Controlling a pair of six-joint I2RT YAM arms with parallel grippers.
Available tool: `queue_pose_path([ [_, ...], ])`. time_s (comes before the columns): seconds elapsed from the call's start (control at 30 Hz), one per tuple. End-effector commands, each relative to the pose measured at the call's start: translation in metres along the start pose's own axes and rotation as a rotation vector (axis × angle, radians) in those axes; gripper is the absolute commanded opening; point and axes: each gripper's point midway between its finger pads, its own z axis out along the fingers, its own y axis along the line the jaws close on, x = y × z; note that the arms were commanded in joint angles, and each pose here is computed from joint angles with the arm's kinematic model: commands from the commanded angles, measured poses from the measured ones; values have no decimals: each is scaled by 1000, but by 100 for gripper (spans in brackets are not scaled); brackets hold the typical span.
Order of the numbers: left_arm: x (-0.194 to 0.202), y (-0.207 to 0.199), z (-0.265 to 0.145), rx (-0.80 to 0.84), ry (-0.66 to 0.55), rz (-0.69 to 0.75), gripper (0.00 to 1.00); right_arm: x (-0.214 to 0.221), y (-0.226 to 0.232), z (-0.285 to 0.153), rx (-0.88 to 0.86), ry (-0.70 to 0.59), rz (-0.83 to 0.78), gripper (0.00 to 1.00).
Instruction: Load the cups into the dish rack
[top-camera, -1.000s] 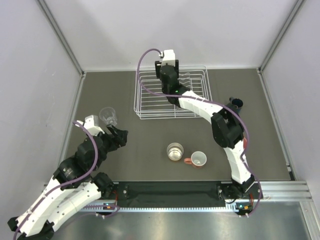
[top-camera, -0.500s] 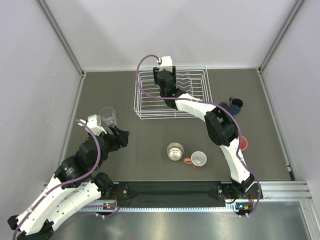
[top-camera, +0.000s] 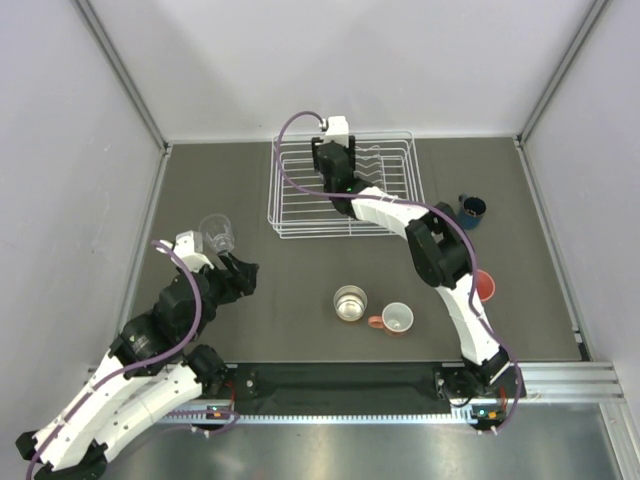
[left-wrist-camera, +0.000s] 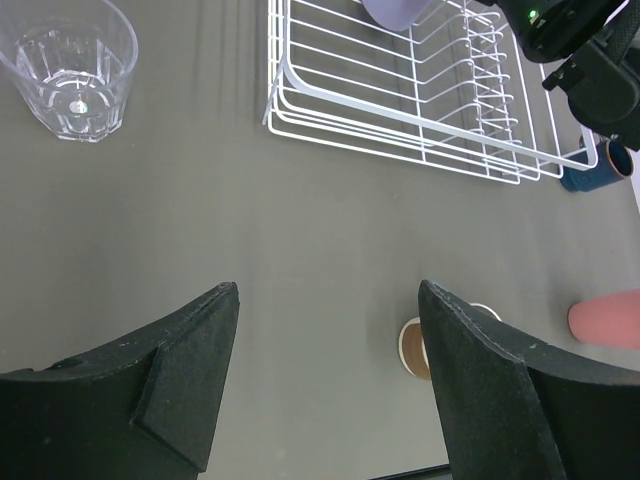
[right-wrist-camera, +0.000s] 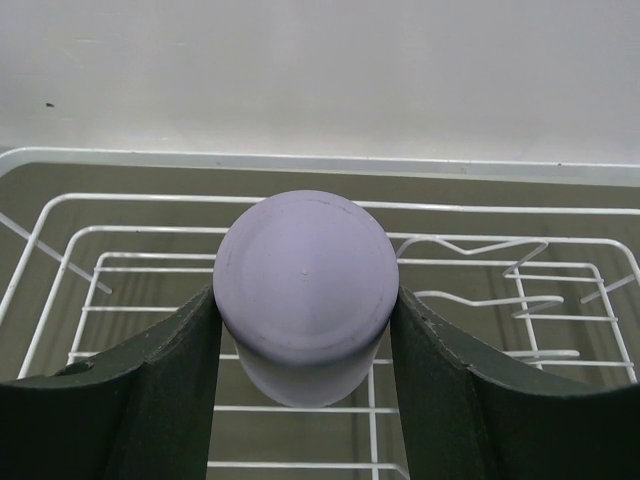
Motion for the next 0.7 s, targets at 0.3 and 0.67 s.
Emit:
queue_pose_path([
  [0.3, -2, -8, 3, 20, -2, 1, 78, -19, 0, 13, 5, -42, 48, 37],
  [0.67, 3, -12, 7, 12, 46, 29, 86, -51, 5, 1, -31, -45, 62, 97],
])
